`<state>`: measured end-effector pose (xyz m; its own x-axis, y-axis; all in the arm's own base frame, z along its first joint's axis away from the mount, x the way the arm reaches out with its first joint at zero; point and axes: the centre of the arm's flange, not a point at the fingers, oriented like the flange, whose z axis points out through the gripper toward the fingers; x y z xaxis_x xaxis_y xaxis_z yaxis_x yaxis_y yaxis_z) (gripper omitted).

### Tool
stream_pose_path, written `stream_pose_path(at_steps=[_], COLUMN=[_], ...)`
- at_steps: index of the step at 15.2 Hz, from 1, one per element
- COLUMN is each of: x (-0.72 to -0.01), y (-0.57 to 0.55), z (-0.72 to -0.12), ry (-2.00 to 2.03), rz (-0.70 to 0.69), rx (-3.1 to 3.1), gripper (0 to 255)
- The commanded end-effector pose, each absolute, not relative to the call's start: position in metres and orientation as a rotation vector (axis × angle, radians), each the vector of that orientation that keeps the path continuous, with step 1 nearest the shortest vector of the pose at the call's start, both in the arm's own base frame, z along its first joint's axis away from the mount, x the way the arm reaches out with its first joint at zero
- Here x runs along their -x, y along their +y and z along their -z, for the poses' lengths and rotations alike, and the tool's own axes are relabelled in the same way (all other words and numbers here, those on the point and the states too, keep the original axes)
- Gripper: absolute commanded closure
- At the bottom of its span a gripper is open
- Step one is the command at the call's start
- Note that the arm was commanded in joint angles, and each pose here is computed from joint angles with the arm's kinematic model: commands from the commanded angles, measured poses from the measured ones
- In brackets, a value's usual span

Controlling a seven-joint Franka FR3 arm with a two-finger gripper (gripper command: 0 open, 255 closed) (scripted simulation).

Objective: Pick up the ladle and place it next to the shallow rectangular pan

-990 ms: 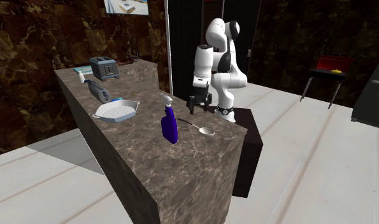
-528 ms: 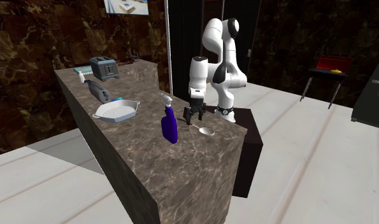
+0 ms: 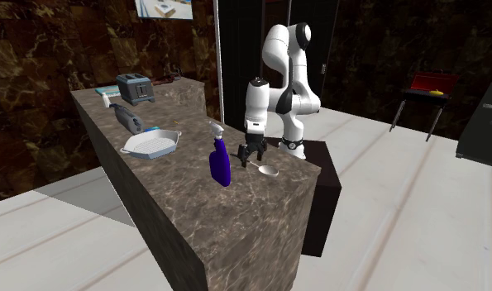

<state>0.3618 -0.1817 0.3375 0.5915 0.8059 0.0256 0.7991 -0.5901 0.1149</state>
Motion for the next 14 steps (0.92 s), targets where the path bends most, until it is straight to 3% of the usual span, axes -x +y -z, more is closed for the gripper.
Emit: stream_pose_path(at_steps=[1, 3, 4, 14], x=[-0.3619, -0.3619, -0.3619, -0.3619], y=[-0.1817, -0.1817, -0.1817, -0.1817], z=[-0.3373, -0.3373, -0.3373, -0.3426], ry=[1.375, 1.375, 1.375, 1.375], rz=[-0.114, -0.114, -0.114, -0.114], rx=[-2.720, -2.720, -2.720, -2.720], gripper=[0, 0, 255, 255])
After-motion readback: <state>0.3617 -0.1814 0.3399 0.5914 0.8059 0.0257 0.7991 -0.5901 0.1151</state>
